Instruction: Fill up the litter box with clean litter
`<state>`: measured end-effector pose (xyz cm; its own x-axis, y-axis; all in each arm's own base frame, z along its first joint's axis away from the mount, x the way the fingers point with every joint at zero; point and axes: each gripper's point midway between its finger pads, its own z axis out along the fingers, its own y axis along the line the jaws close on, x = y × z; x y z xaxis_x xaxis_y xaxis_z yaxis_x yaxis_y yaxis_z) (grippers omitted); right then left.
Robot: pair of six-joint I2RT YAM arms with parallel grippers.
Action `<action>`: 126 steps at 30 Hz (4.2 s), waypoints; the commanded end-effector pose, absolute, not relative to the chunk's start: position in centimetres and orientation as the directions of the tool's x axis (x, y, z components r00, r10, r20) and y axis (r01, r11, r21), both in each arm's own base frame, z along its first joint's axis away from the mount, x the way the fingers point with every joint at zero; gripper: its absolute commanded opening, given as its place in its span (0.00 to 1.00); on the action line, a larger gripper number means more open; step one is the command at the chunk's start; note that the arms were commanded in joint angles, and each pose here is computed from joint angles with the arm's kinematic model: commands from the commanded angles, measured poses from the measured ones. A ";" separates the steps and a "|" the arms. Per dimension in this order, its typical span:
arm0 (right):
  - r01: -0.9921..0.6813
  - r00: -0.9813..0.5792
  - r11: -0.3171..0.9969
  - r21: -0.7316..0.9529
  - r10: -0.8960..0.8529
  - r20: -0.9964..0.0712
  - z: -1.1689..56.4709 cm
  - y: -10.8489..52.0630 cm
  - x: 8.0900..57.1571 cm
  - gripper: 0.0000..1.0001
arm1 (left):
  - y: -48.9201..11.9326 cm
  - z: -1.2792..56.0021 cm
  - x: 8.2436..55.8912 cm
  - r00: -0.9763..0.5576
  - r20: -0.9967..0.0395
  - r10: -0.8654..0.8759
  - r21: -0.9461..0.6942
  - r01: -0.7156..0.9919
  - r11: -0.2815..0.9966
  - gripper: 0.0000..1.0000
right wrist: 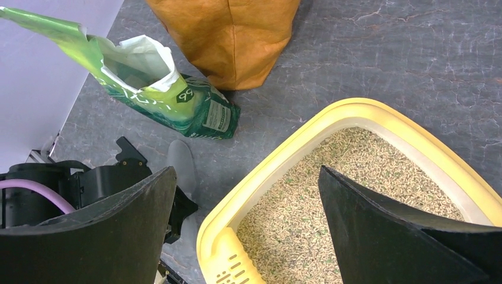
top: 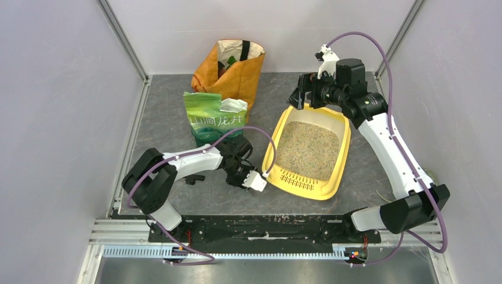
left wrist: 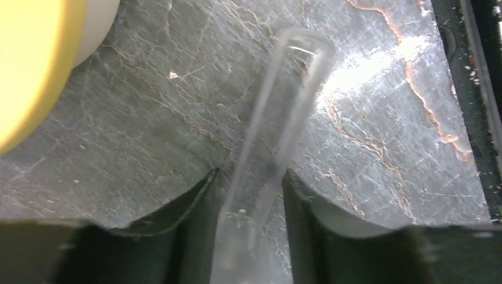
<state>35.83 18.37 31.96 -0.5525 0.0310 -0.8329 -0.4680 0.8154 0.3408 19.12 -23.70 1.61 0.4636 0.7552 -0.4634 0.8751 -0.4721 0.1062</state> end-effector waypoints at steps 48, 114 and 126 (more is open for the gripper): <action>-0.908 0.396 -0.245 -0.341 -0.233 -0.888 34.2 25.8 10.6 0.93 | -26.6 29.4 6.2 -0.467 -0.645 0.605 -0.730 0.610 -0.309 0.02; -0.702 -0.647 0.299 0.646 0.110 -0.754 41.0 26.3 23.4 0.00 | -18.0 41.8 24.1 -0.177 -0.960 0.216 -0.012 0.797 0.603 0.90; -0.533 -0.716 0.396 0.747 0.259 -0.648 41.4 21.4 30.4 0.00 | -11.8 40.2 32.4 0.032 -0.856 0.516 0.330 0.802 0.498 0.89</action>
